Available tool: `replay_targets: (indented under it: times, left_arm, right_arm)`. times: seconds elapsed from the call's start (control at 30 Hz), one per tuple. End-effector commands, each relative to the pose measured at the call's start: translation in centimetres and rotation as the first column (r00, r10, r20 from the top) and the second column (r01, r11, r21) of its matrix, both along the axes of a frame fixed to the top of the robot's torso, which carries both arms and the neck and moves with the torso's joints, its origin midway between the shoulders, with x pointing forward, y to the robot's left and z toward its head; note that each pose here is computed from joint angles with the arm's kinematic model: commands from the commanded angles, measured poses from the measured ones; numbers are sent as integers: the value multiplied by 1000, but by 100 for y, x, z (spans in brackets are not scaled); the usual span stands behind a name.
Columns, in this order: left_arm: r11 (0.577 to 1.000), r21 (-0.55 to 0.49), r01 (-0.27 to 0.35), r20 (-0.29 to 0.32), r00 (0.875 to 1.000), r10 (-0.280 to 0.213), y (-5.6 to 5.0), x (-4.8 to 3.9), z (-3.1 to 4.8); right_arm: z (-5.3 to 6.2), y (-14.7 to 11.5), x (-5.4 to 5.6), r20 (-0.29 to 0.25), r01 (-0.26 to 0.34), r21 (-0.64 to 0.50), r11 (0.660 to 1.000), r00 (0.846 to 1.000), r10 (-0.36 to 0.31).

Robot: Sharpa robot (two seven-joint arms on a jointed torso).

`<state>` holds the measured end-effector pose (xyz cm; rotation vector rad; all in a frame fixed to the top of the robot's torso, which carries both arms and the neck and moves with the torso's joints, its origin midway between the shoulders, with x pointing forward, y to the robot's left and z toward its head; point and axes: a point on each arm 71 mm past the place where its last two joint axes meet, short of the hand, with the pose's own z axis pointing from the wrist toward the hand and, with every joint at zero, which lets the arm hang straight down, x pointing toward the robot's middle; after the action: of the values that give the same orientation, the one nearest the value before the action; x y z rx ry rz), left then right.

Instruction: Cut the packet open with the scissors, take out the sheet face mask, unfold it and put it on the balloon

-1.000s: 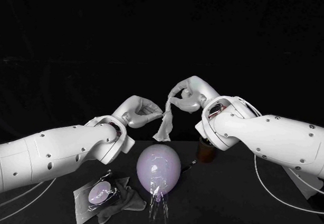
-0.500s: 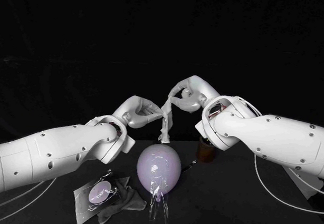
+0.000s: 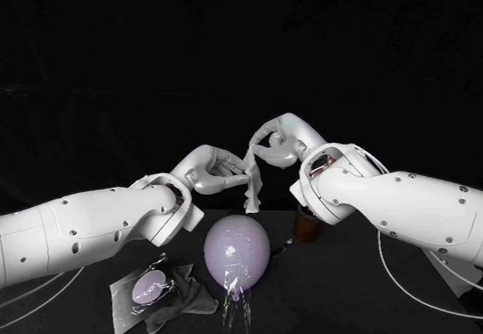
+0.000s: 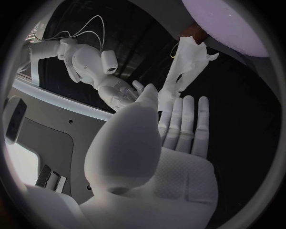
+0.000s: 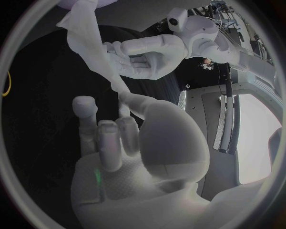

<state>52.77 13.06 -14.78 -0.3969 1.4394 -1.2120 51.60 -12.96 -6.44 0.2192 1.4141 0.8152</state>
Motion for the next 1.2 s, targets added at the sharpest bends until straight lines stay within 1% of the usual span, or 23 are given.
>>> replay_targets:
  times: [0.03,0.47,0.9,1.2]
  left_arm:
    - [999,4,35,11,999,-35,-34,-12,14]
    - [1000,0,27,-5,1000,-27,-25,7,3]
    - [1000,-9,12,-12,1000,-12,16,25,-1]
    - [1000,-14,17,-20,1000,-17,-8,22,-4]
  right_arm:
    - [13,19,-13,16,-14,-3,1000,1000,14]
    - [15,33,-40,17,-22,0,1000,1000,22]
    - [16,6,-22,20,-13,1,1000,1000,13]
    - [14,28,-30,17,-20,1,1000,1000,20]
